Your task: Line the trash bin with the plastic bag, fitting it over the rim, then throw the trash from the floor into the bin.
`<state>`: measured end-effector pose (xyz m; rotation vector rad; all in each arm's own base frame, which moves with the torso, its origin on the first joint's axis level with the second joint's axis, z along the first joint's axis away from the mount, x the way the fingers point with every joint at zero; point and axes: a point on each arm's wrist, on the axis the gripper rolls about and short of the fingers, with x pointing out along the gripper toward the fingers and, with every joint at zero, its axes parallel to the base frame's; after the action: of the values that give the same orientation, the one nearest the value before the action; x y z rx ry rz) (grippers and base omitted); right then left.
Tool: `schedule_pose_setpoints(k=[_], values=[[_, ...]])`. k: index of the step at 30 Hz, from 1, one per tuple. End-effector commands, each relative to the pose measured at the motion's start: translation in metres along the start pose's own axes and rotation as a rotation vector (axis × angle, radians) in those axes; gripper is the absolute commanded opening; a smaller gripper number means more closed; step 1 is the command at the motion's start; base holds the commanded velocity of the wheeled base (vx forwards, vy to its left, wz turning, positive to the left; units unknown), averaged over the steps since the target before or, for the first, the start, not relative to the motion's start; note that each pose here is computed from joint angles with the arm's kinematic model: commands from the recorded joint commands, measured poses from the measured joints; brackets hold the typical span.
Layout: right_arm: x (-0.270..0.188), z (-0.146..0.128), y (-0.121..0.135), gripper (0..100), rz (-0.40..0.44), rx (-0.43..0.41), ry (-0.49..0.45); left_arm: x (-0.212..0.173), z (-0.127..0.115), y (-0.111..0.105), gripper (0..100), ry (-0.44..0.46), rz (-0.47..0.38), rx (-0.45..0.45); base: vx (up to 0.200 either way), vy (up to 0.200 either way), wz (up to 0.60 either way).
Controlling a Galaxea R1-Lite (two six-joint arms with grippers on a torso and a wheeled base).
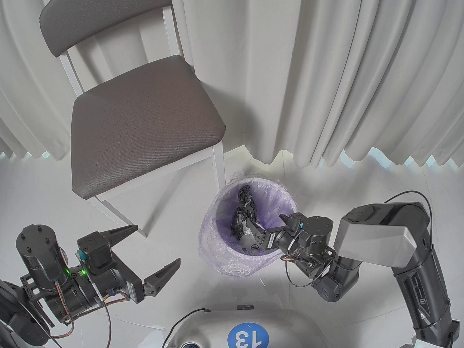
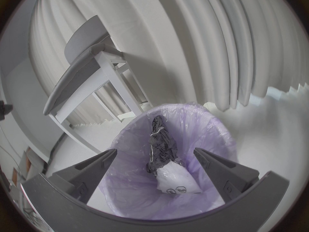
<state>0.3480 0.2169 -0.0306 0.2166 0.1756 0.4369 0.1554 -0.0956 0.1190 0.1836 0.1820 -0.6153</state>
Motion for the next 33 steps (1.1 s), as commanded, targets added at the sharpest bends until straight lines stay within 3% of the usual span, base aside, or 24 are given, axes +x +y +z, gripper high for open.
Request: schedule_pose_setpoints(k=[1, 4, 9, 14, 17, 19, 24, 27, 33], values=[[-0.019, 0.035, -0.005, 100, -0.013, -0.068, -0.045, 0.005, -0.004, 0.000, 100, 0.029, 0.001, -0.003, 0.000, 0.000, 0.00], [-0.039, 0.062, -0.017, 100, -0.058, -0.126, -0.029, 0.008, -0.010, 0.000, 100, 0.063, 0.001, -0.006, 0.000, 0.000, 0.00], [-0.076, 0.094, -0.044, 100, -0.147, -0.204, 0.104, 0.011, -0.026, -0.002, 100, 0.150, -0.010, -0.007, 0.000, 0.000, 0.00], [-0.090, 0.096, -0.071, 100, -0.154, -0.284, 0.159, 0.024, -0.057, -0.004, 100, 0.321, -0.026, -0.022, 0.000, 0.000, 0.00], [-0.094, 0.097, -0.080, 100, -0.167, -0.322, 0.168, 0.040, -0.071, -0.001, 100, 0.359, -0.025, -0.032, 0.000, 0.000, 0.00], [-0.095, 0.097, -0.082, 100, -0.169, -0.332, 0.172, 0.049, -0.076, 0.000, 100, 0.359, -0.022, -0.027, 0.000, 0.000, 0.00], [-0.097, 0.099, -0.086, 100, -0.181, -0.335, 0.160, 0.109, -0.125, 0.007, 100, 0.383, -0.044, 0.106, 0.000, 0.000, 0.00], [-0.098, 0.102, -0.087, 100, -0.187, -0.338, 0.135, 0.136, -0.151, 0.006, 100, 0.392, -0.058, 0.142, 0.000, 0.000, 0.00], [-0.099, 0.105, -0.090, 100, -0.194, -0.337, 0.121, 0.180, -0.163, 0.006, 100, 0.333, -0.049, 0.145, 0.000, 0.000, 0.00]])
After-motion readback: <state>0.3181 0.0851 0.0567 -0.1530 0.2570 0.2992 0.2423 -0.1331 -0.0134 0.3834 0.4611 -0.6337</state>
